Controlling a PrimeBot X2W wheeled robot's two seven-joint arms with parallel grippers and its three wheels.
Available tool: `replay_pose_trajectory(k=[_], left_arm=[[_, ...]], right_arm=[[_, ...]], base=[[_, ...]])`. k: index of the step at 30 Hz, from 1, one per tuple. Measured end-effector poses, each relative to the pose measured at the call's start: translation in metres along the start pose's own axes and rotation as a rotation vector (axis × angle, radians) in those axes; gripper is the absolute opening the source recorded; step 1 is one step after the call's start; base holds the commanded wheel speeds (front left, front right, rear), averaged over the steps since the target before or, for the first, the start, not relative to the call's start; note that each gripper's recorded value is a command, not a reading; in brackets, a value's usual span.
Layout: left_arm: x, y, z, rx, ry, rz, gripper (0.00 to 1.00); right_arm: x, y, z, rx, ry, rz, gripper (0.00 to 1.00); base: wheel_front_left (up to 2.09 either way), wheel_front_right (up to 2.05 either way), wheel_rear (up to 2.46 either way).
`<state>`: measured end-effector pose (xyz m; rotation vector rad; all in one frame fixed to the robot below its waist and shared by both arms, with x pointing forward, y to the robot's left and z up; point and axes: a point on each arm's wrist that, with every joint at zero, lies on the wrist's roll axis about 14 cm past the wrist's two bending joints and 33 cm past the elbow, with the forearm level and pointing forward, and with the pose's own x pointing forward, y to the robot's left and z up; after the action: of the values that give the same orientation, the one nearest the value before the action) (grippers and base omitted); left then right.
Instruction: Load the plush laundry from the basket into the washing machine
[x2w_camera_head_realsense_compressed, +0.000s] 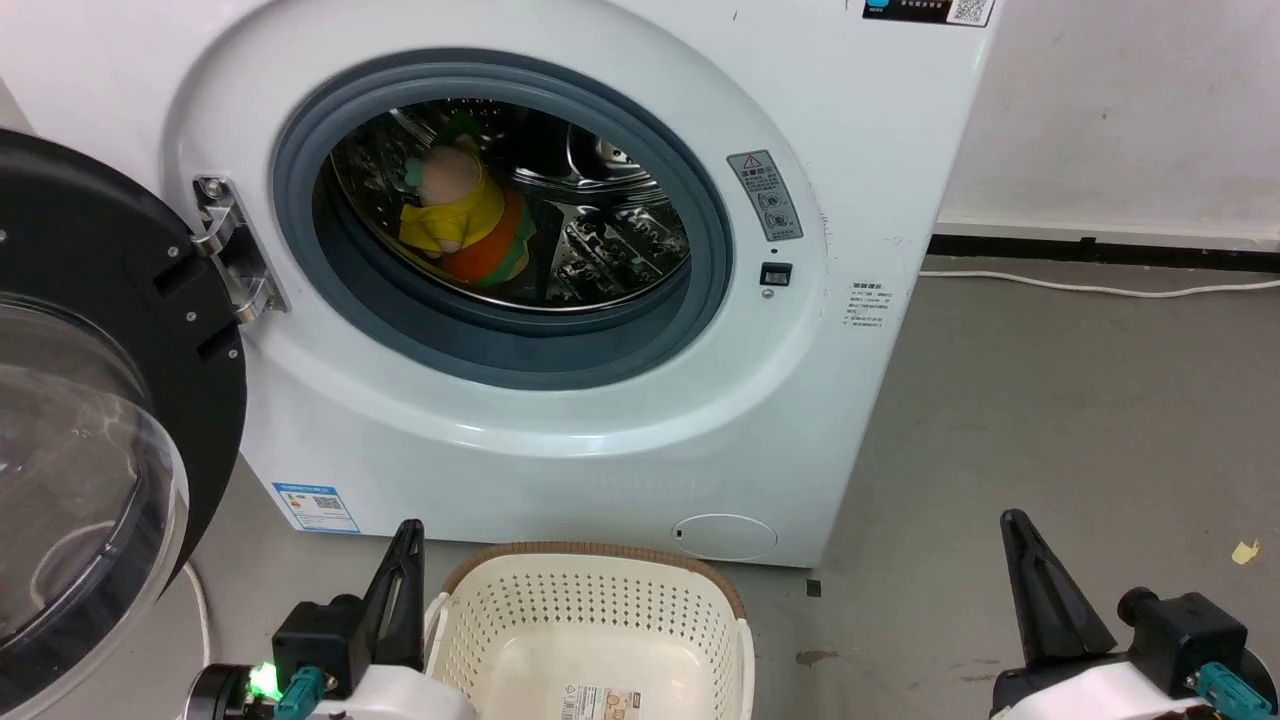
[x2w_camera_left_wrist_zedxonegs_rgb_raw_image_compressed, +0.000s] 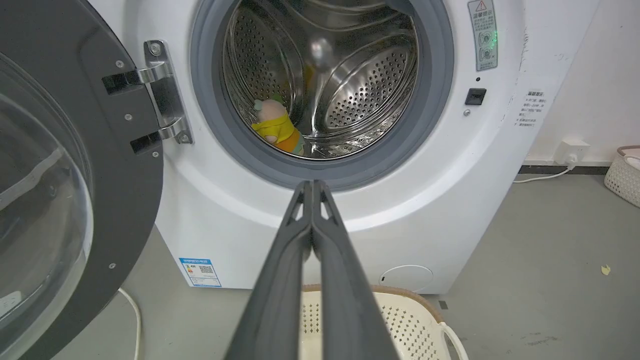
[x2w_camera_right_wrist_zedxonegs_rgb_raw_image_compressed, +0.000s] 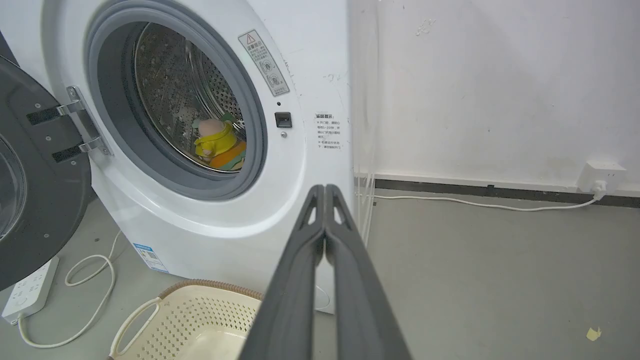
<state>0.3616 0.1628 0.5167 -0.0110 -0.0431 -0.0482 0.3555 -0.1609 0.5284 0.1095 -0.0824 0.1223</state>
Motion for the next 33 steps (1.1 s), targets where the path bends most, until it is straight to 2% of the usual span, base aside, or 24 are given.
replay_pose_trajectory(k=[33], left_arm=[[0.005, 0.0082, 0.0038, 0.028, 0.026, 0.027, 0.0]], right_arm=[[0.0052, 0.0006, -0.0047, -0.07, 0.056, 0.009, 0.0]], base=[[0.0, 0.0, 0.0]])
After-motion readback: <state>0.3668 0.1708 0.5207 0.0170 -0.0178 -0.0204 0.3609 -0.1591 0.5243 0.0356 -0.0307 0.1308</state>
